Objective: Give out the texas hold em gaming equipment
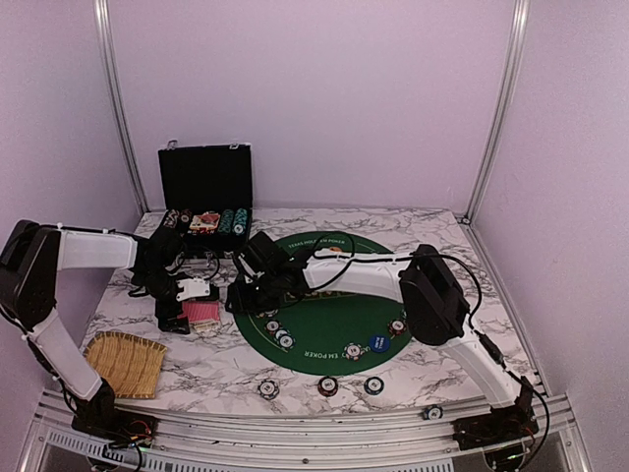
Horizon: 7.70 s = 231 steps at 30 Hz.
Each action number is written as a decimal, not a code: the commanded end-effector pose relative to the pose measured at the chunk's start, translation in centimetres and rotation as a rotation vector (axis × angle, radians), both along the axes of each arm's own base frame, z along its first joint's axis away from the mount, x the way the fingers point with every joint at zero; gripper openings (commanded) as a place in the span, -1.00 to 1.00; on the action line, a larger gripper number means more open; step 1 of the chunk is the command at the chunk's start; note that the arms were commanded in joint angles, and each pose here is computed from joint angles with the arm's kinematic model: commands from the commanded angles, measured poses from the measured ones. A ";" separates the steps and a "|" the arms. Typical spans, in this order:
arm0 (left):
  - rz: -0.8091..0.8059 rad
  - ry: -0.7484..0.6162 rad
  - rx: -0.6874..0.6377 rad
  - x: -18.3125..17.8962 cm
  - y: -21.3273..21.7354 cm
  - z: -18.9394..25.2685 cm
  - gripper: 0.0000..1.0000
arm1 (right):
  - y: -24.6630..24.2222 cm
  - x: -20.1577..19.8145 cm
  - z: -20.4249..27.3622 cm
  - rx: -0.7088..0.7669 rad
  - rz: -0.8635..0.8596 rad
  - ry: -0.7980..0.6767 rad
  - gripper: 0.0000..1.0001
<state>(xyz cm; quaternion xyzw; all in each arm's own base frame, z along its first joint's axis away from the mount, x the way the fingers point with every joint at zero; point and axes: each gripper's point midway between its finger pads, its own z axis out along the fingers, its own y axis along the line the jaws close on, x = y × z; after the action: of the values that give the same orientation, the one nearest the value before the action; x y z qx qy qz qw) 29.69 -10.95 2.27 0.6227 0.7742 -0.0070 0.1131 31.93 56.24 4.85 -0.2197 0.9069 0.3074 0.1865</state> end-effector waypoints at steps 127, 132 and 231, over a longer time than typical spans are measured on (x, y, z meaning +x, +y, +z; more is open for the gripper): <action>-0.052 -0.123 -0.169 -1.8 -9.1 10.5 0.35 | 1.6 -5.3 10.9 0.801 0.124 0.521 -0.67; -0.075 -0.116 -0.177 -2.2 -9.5 10.5 0.98 | 0.6 -5.0 11.3 0.810 0.116 0.513 -0.73; -0.047 -0.127 -0.359 -2.9 -13.1 16.0 0.98 | -7.1 -3.8 15.6 0.458 0.022 0.285 -1.00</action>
<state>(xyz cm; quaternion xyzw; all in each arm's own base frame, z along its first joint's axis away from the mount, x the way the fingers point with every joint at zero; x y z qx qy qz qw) 27.78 -22.71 18.06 0.6011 0.7458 -0.0909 0.2723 29.52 45.56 15.70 -0.1487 0.8959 0.4012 0.1198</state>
